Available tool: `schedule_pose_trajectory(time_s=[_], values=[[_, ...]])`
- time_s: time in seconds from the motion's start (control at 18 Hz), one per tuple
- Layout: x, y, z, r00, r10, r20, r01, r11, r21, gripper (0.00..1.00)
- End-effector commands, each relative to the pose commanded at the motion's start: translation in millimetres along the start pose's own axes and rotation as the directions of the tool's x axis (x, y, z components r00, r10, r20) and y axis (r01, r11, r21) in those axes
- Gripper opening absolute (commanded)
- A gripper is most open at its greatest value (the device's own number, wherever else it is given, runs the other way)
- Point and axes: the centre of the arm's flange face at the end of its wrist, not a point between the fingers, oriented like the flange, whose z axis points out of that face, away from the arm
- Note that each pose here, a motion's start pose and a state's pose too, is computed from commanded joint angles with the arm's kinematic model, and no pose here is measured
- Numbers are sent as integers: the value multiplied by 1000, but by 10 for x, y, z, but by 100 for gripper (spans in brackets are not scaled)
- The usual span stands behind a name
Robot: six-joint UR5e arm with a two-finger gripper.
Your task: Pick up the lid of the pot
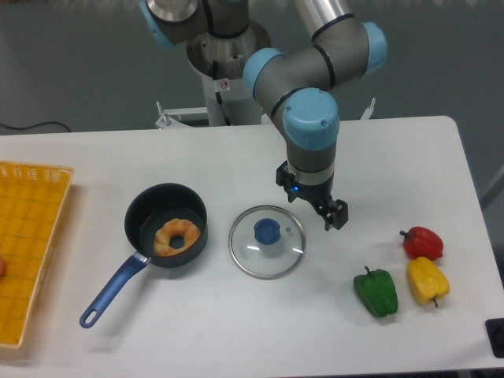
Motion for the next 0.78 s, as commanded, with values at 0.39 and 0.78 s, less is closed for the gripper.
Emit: schedule_pose_trajectory(time_s=[0.39,0.78], values=[[18,5,18,1000,0,-4,0,1000,-1,100],[78,4,39,1000,1,-12,-1,1000,-4,100]])
